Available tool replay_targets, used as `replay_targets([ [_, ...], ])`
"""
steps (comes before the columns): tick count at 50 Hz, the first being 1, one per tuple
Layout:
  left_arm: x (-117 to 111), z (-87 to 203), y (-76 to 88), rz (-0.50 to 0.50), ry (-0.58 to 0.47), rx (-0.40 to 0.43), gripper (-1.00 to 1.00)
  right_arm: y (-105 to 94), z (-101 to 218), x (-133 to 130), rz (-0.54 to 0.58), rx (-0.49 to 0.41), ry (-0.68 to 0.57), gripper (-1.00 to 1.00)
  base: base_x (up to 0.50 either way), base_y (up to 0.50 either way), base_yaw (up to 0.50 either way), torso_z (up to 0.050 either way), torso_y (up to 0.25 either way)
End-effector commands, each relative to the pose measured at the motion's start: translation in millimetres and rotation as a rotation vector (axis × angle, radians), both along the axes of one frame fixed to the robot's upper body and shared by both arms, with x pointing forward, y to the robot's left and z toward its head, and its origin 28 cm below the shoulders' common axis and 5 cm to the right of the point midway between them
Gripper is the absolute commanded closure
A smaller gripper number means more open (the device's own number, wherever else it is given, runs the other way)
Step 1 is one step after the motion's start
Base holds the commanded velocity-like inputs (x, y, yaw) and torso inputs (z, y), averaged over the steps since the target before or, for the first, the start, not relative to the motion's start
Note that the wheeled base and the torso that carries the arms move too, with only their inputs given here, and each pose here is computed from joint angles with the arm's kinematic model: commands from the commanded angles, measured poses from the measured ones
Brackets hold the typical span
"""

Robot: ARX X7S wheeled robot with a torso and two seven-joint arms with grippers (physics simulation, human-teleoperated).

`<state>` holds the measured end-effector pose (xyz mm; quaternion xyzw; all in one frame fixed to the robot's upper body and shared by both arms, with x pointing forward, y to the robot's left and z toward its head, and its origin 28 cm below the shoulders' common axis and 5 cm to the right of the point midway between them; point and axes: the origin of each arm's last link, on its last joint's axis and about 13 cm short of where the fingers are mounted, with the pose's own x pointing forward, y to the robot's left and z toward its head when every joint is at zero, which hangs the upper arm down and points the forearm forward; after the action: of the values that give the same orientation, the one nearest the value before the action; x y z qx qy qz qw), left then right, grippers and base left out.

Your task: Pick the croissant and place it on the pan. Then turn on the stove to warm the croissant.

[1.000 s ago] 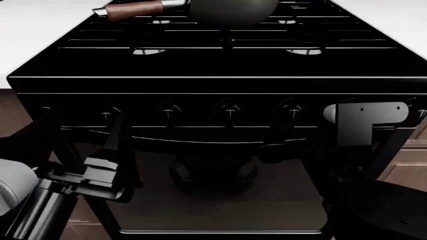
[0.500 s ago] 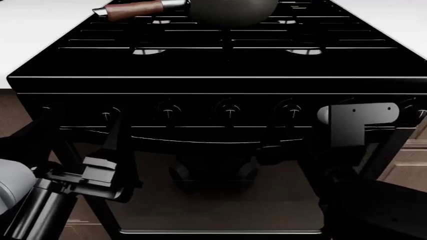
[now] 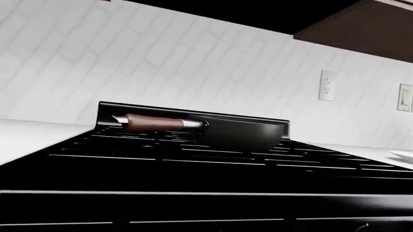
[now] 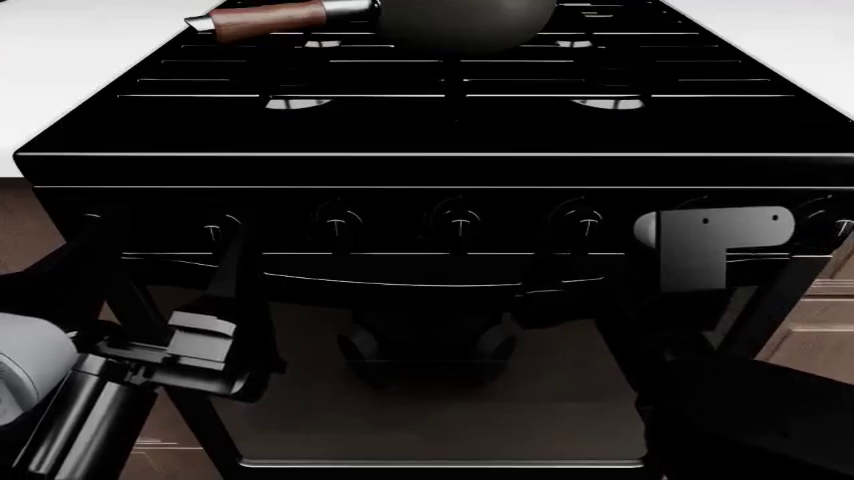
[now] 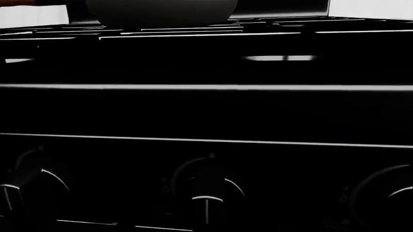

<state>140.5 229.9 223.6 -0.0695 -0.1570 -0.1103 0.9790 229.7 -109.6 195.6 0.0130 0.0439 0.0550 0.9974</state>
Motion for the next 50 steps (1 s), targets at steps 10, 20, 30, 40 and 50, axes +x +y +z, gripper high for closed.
replay_targets([
  [10, 1.4, -1.9, 0.3, 0.0, 0.011, -0.011, -1.0, 0.8, -0.7, 1.7, 0.002, 0.0, -0.005, 1.0, 0.0, 0.0, 0.0, 0.0, 0.0],
  [20, 1.1, -1.5, 0.3, 0.002, 0.008, -0.011, -1.0, 0.9, -0.7, 0.9, 0.006, 0.001, -0.008, 1.0, 0.0, 0.0, 0.0, 0.0, 0.0],
  [30, 1.2, -2.3, -0.1, 0.002, 0.004, -0.006, -1.0, 0.4, -0.3, -0.8, 0.012, -0.01, -0.013, 1.0, 0.0, 0.0, 0.0, 0.0, 0.0],
  [40, 0.6, -2.8, 1.1, 0.003, 0.002, -0.01, -1.0, 0.5, 5.9, -2.9, 0.027, -0.077, -0.046, 1.0, 0.0, 0.0, 0.0, 0.0, 0.0],
  [50, 1.2, -2.1, 1.6, 0.005, 0.0, -0.014, -1.0, 2.0, 11.6, -4.5, 0.056, -0.122, -0.066, 1.0, 0.0, 0.0, 0.0, 0.0, 0.003],
])
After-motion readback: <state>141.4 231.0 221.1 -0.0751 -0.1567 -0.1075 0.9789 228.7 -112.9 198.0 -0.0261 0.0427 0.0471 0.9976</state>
